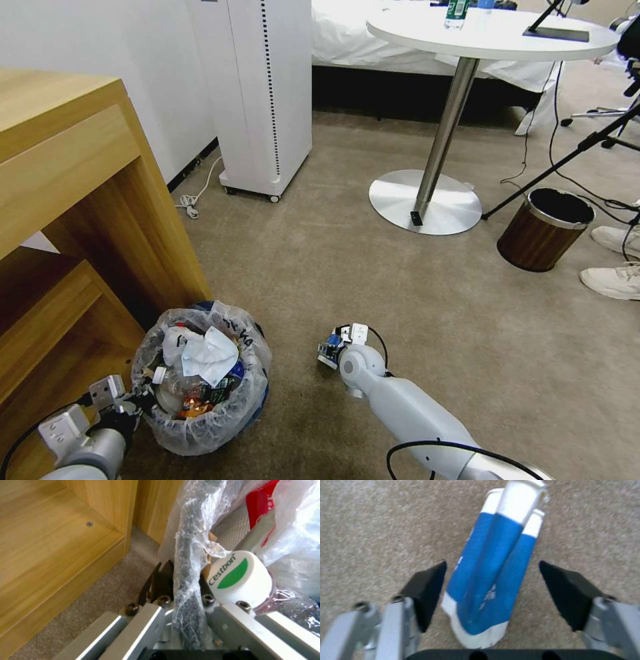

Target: Pick up the trash bin and place the garbage on the floor into it.

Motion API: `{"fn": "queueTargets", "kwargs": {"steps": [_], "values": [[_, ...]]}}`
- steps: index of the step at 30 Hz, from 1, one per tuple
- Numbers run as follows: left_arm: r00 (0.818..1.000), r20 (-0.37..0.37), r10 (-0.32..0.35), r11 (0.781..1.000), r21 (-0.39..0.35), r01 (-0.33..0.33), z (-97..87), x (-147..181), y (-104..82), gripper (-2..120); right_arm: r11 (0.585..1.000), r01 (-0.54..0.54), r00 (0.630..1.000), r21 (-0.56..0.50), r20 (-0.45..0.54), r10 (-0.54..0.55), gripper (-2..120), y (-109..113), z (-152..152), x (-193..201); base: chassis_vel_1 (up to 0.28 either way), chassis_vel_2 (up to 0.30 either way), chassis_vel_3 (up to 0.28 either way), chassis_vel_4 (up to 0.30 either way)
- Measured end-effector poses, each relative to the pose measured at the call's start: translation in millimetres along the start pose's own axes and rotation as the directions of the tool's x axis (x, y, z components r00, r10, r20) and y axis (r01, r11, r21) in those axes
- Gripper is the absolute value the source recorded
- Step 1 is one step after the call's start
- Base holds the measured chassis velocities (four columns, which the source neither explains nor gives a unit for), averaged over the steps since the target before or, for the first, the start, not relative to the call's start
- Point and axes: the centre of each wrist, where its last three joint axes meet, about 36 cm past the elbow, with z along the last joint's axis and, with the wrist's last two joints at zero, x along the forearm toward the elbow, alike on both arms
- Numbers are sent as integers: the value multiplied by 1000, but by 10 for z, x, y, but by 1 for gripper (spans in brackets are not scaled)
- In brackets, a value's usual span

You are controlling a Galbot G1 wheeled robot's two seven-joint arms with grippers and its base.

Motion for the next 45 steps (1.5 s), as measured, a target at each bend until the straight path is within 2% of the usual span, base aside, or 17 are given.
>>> {"fn": "queueTargets", "kwargs": {"steps": [17,19,25,27,29,31,32,33,36,37,38,39,40,42,43,44,45], "values": [[1000,-5,5,1000,2,-5,49,-22,-2,1,997,-11,998,71,56,7,11,-166,149,-89,0,0,0,0],[1000,-2,6,1000,-1,-6,40,-28,1,1,997,10,997,77,81,-16,0,-204,155,-37,0,0,0,0],[1000,1,8,1000,-3,-8,22,-40,5,1,991,104,978,83,170,-117,0,-363,69,256,0,0,0,0],[1000,4,9,1000,-6,-9,8,-45,11,1,982,152,951,115,254,-177,0,-621,-71,541,0,0,0,0],[1000,5,10,1000,-6,-10,5,-46,10,1,975,175,932,139,296,-209,0,-702,-168,701,0,0,0,0],[1000,5,12,1000,-4,-12,4,-46,3,1,942,261,867,209,378,-324,0,-666,-375,1106,0,0,0,0],[1000,6,15,1000,-2,-15,3,-39,-9,1,910,318,813,266,417,-406,0,-570,-514,1374,0,0,0,0],[1000,6,15,1000,-2,-15,3,-39,-9,1,910,318,813,266,417,-406,0,-570,-514,1374,0,0,0,0],[1000,10,20,1000,1,-20,-4,-8,-40,1,786,458,656,416,438,-614,0,-274,-712,1990,0,0,0,0],[1000,10,20,1000,1,-20,-4,-8,-40,1,786,458,656,416,438,-614,0,-274,-712,1990,0,0,0,0],[1000,11,21,1000,2,-21,-5,5,-49,1,727,502,597,468,421,-683,0,-156,-731,2177,0,0,0,0],[1000,12,22,1000,1,-22,-7,14,-56,1,692,526,566,494,403,-719,0,-89,-725,2276,0,0,0,0],[1000,12,22,1000,1,-22,-7,14,-56,1,692,526,566,494,403,-719,0,-89,-725,2276,0,0,0,0],[1000,14,26,1000,-3,-26,-26,41,-76,1,563,595,478,574,310,-822,0,137,-677,2591,0,0,0,0],[1000,15,26,1000,-4,-26,-31,46,-81,1,543,603,470,584,291,-834,0,173,-664,2627,0,0,0,0],[999,17,29,1000,-7,-28,-42,66,-91,1,485,624,450,612,226,-864,0,293,-643,2743,0,0,0,0],[999,17,29,1000,-7,-28,-42,66,-91,1,485,624,450,612,226,-864,0,293,-643,2743,0,0,0,0]]}}
